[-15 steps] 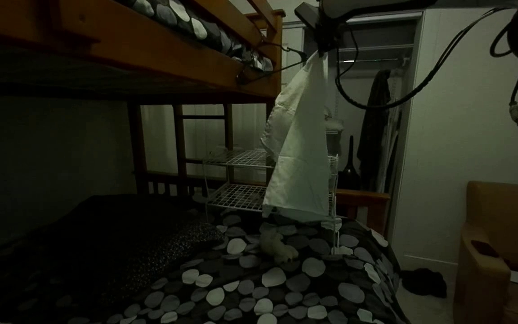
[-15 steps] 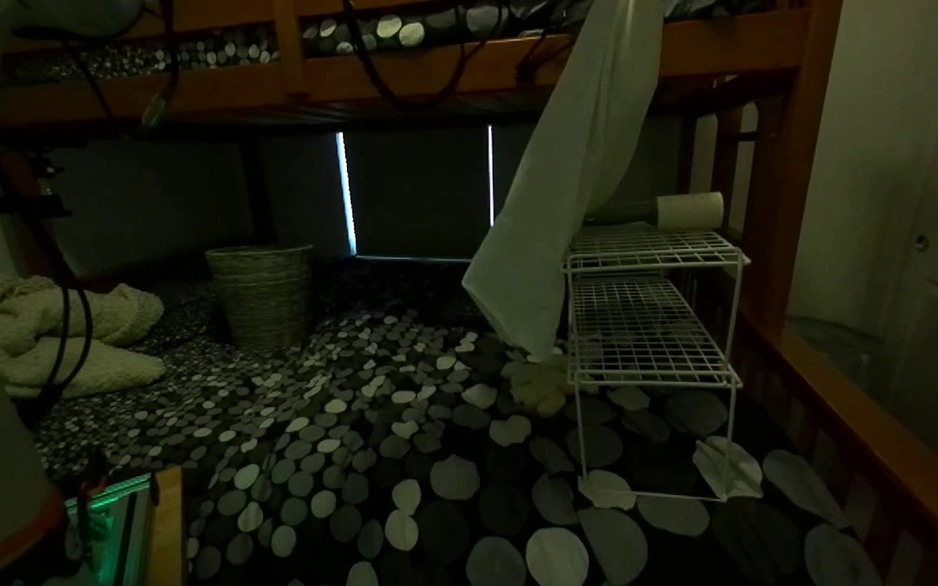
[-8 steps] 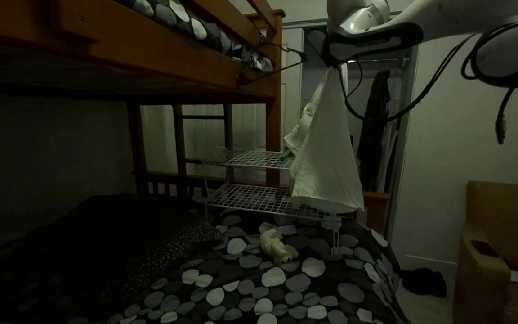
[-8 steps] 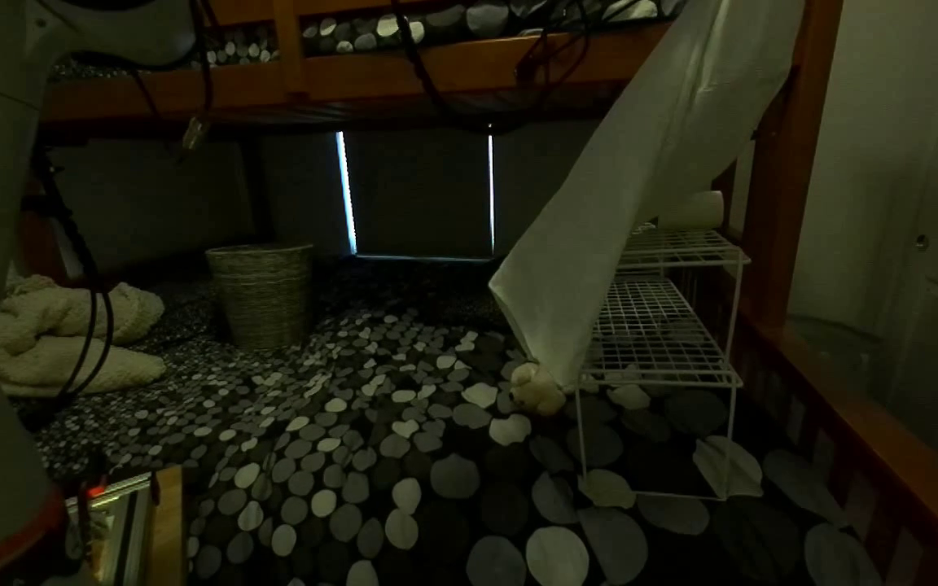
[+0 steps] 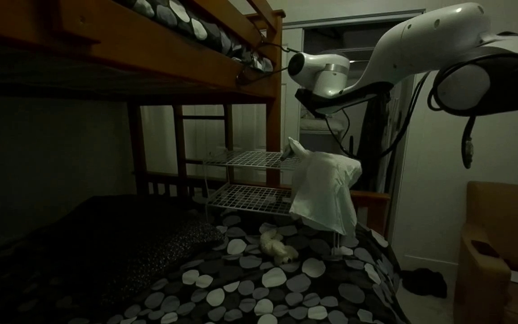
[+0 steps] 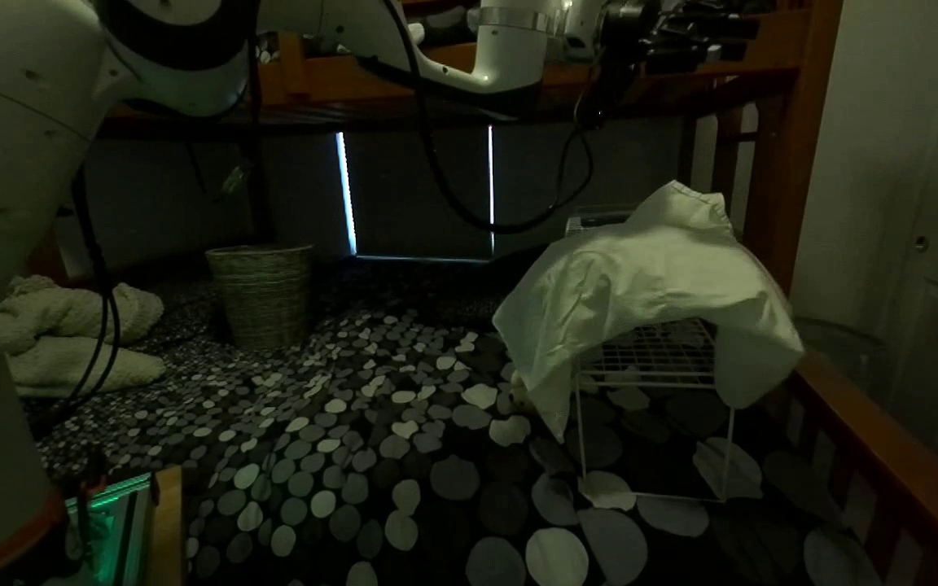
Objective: Move the basket to the left, then put the towel on the rack
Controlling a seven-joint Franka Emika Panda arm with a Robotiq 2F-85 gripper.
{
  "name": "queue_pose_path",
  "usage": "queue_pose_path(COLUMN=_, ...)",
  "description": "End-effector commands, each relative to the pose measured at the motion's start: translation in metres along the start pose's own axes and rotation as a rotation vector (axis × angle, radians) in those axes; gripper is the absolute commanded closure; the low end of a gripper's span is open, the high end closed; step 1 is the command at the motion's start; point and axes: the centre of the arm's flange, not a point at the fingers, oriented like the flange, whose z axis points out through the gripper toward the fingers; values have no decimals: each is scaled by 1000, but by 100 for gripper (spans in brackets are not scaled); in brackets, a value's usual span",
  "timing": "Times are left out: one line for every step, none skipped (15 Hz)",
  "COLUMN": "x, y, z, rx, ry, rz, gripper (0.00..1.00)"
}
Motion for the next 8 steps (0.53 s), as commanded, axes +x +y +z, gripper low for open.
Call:
queue_pose_path(x=-8, y=7, z=-24, rx=-48, ry=31, rz=-42, gripper=20)
queue_pose_path(x=-4, y=2, z=-36, rx=-74, ry=-58, rz=-57, gripper=12)
queue_pose_path(x=6, y=-2, z=-57, rx=-48, ry=-142, rz=-62, gripper=5)
queue_pose_path(x=12, y=-6, z=-72, rx=-29, ry=-183, rz=-69, gripper=1)
queue_pose_path(x=21, y=-1, z=-87, rx=-1, ry=-224, rz=-88, gripper=0)
queue_pose_path(x=32, y=-6, z=-97, rx=18, ry=-265, rz=-102, gripper=0)
queue_pose_path(x=43, y=-4, z=-104, rx=39, ry=-308, rz=-112, gripper=0)
queue_pose_path(x=17, y=-21, z=-96, rx=31, ry=-212, rz=-81, gripper=0)
